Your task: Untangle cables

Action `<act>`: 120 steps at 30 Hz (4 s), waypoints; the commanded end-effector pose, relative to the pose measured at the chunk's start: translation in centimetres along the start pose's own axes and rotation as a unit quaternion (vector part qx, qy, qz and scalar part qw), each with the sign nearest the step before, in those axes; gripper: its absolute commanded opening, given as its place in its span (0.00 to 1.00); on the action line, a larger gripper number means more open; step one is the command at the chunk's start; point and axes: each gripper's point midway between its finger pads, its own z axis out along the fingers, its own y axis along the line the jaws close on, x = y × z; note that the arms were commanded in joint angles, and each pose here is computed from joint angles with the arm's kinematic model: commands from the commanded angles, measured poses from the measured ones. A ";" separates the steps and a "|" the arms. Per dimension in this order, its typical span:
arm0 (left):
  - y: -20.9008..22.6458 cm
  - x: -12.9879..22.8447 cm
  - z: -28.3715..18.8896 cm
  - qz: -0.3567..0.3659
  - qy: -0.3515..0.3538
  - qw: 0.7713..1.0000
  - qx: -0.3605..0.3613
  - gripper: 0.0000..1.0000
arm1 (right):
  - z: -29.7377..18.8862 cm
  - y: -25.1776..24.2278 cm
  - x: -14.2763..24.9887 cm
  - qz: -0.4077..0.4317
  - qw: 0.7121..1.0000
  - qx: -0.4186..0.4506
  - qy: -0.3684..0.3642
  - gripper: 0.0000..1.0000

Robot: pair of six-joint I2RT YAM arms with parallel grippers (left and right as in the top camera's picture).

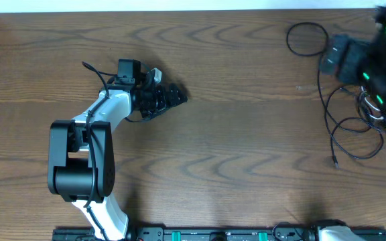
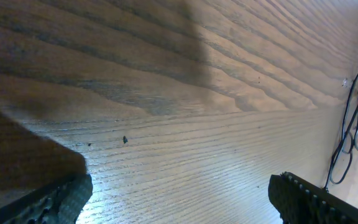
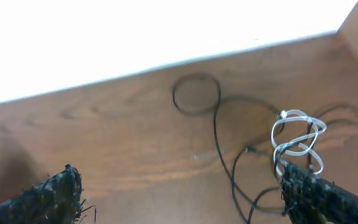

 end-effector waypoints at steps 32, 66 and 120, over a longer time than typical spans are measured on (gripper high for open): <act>1.4 0.9 0.6 -0.015 0.013 1.000 -0.021 0.97 | -11.6 -4.4 8.5 -0.002 1.000 -0.004 -0.009 0.99; 1.4 0.9 0.6 -0.015 0.013 1.000 -0.021 0.97 | -4.3 -6.2 20.1 0.032 0.978 -0.054 -0.197 0.99; 1.4 0.9 0.6 -0.015 0.013 1.000 -0.021 0.97 | 6.1 -5.0 24.9 0.032 0.968 -0.079 -0.236 0.99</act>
